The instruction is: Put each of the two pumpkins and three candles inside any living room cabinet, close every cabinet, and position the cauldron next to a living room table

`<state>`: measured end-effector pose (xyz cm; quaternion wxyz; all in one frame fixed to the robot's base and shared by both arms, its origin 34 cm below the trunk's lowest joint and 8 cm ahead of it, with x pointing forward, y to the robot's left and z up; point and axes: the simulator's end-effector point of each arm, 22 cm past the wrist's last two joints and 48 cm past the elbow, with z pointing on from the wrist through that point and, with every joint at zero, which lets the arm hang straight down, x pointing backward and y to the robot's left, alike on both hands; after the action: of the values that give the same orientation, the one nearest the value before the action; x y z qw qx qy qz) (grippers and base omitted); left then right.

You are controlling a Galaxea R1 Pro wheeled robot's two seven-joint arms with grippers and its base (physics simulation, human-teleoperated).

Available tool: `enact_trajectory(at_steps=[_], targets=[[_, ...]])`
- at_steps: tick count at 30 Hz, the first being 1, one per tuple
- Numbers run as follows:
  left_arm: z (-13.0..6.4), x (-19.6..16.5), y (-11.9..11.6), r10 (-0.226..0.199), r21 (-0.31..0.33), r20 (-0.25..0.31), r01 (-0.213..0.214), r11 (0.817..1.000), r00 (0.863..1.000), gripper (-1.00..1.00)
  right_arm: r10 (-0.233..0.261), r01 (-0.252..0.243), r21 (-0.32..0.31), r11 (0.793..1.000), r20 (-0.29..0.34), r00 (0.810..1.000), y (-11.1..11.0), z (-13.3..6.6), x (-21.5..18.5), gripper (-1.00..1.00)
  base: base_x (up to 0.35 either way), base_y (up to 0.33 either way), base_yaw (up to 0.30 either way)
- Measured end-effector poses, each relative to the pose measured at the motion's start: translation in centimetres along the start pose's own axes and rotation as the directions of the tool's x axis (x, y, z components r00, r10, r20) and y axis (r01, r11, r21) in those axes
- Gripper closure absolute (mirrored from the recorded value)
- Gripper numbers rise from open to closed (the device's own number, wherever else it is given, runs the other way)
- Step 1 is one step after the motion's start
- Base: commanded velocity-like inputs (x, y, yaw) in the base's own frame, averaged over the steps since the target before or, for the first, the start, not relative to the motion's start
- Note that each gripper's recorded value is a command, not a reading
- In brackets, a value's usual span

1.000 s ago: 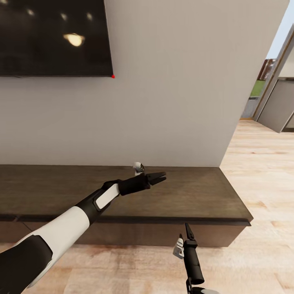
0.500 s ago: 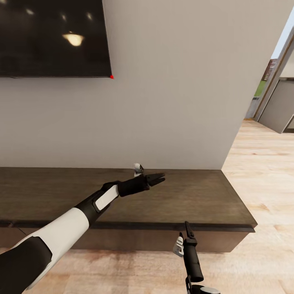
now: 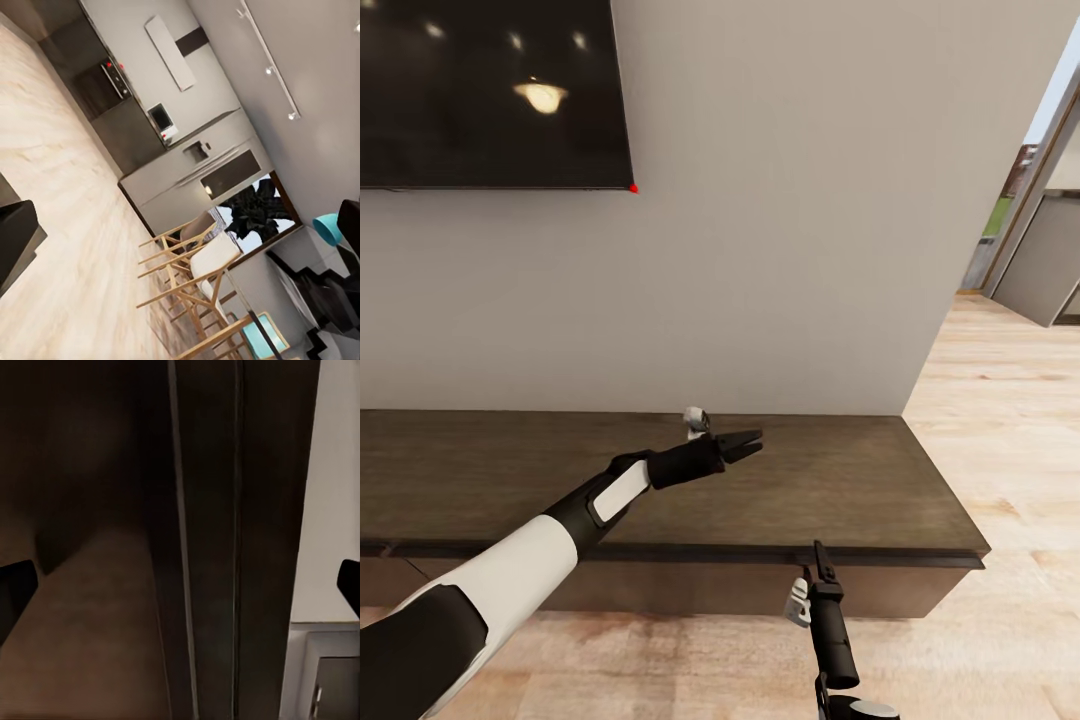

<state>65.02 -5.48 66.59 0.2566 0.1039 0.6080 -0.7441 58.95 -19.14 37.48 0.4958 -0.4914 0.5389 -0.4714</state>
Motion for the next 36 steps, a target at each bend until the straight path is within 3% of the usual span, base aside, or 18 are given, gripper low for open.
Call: enact_trajectory(at_steps=[16,17,33,36], targets=[[0.07,0.03,-0.03,0.0,0.001,0.0,0.0,1.0,1.0,-1.0,0.006,-0.006,0.0,1.0,-0.015,1.0,0.0,0.01,0.24,-1.0,0.0,0.0,0.0],[0.08,0.03,-0.03,0.0,0.001,0.0,0.0,1.0,1.0,-1.0,0.006,-0.006,0.0,1.0,-0.015,1.0,-0.01,0.01,0.23,1.0,0.0,0.0,0.0],[0.07,0.04,-0.02,-0.001,0.001,0.0,0.001,1.0,1.0,-1.0,0.012,-0.012,0.005,1.0,-0.026,1.0,-0.15,0.01,0.18,1.0,0.0,0.0,0.0],[0.11,0.05,-0.04,-0.001,0.002,0.0,0.001,1.0,1.0,-1.0,-0.023,0.023,0.019,1.0,-0.028,0.999,-0.46,-0.05,0.11,1.0,0.0,0.0,0.0]])
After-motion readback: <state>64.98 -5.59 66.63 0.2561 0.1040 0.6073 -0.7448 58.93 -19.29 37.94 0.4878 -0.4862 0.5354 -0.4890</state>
